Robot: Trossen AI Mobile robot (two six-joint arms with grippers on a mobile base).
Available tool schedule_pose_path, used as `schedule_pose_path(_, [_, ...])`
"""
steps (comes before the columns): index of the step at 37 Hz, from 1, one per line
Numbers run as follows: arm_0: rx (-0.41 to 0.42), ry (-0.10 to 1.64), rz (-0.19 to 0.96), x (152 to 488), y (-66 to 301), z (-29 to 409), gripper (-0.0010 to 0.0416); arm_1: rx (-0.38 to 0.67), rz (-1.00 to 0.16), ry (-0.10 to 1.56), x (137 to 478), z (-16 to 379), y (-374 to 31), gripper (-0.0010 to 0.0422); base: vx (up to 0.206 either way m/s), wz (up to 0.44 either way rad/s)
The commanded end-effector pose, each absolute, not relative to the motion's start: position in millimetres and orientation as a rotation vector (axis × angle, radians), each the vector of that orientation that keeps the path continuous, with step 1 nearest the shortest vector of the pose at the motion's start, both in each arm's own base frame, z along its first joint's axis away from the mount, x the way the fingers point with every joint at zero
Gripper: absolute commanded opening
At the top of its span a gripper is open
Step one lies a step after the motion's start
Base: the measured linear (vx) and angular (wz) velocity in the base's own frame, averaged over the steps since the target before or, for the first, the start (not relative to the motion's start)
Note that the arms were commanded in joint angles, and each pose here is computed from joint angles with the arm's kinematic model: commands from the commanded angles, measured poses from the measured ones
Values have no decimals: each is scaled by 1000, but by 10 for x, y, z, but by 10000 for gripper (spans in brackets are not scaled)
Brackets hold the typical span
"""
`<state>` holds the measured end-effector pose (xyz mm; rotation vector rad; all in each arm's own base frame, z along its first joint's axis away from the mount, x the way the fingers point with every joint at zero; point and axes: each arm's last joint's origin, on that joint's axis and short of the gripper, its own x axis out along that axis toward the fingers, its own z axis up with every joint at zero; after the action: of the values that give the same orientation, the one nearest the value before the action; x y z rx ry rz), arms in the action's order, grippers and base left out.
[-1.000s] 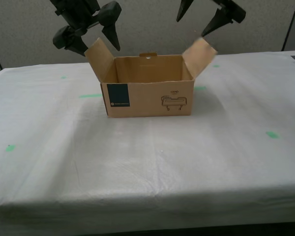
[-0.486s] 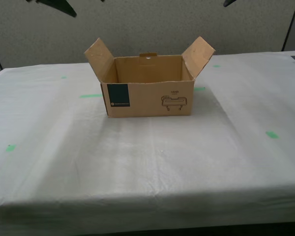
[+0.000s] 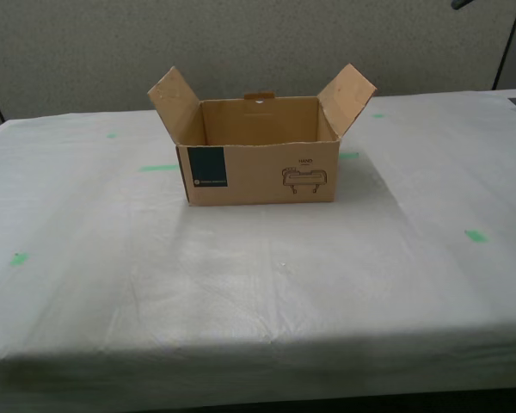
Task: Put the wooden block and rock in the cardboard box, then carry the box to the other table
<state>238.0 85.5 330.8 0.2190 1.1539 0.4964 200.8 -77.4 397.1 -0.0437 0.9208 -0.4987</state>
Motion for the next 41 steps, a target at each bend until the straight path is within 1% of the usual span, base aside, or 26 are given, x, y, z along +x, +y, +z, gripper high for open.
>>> schedule_pose_path(1, [230, 1156, 488, 2237, 811, 3287, 389, -36, -504, 905, 1827, 4005, -712, 398, 0, 0])
schedule_pose_path(6, [237, 1168, 481, 2062, 757, 3256, 390, -33, -501, 930, 1618, 3915, -639, 398, 0, 0])
schedule_pose_path(16, [238, 1165, 477, 1728, 654, 3182, 389, -54, -484, 972, 1243, 3545, -508, 398, 0, 0])
schedule_pose_path(20, [237, 1165, 476, 1618, 621, 3114, 389, -66, -476, 982, 1143, 3408, -473, 398, 0, 0])
schedule_pose_path(31, [236, 1199, 468, 1446, 568, 2855, 390, -63, -464, 1052, 1052, 3092, -441, 398, 0, 0])
schedule_pose_path(41, [233, 1224, 464, 1436, 566, 2725, 389, -61, -464, 1054, 1061, 3071, -444, 398, 0, 0])
